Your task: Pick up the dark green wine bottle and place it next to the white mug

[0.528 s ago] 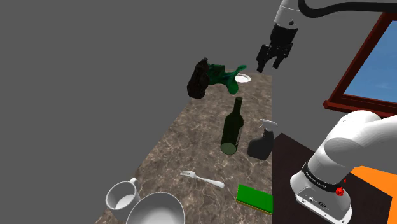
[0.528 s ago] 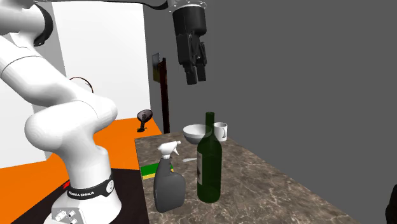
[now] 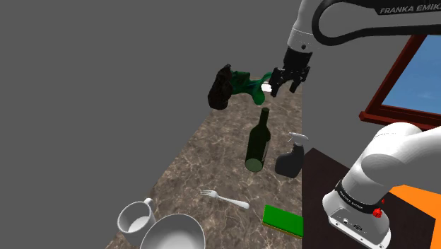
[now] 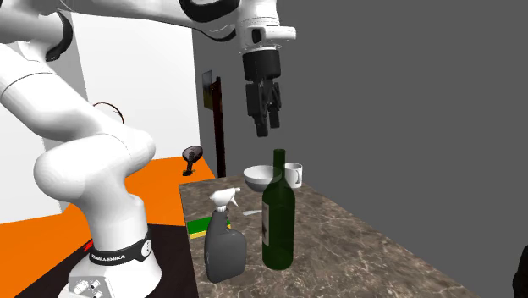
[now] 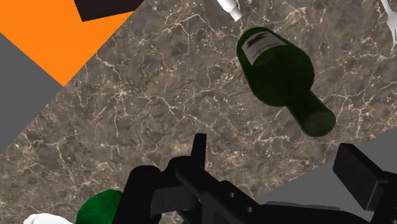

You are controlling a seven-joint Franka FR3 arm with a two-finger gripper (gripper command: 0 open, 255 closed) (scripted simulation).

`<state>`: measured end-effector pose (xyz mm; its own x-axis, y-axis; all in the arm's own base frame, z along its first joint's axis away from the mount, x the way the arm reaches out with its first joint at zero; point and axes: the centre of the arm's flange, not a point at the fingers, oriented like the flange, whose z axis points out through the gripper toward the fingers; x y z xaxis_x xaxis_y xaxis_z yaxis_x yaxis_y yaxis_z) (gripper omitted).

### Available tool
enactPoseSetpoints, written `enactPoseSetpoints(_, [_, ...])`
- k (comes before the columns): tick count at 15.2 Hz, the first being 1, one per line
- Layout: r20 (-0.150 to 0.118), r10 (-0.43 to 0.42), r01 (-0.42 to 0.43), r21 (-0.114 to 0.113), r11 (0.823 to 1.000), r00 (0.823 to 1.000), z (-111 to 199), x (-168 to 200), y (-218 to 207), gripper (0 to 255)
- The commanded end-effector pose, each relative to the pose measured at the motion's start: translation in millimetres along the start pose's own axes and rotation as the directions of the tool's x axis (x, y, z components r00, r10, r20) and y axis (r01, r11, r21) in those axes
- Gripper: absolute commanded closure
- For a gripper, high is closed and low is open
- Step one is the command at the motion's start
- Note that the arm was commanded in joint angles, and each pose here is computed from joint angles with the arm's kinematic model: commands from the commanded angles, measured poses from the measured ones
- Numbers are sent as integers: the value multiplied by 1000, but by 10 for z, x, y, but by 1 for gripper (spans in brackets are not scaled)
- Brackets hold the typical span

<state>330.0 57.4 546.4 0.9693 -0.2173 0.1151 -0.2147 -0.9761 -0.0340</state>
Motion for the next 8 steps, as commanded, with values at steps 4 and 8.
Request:
enactPoseSetpoints(4, [18, 51, -52, 18, 999, 999, 482, -15, -447, 0])
enactPoseSetpoints(8, [21, 57, -58, 20, 998, 998, 696, -20, -505, 0])
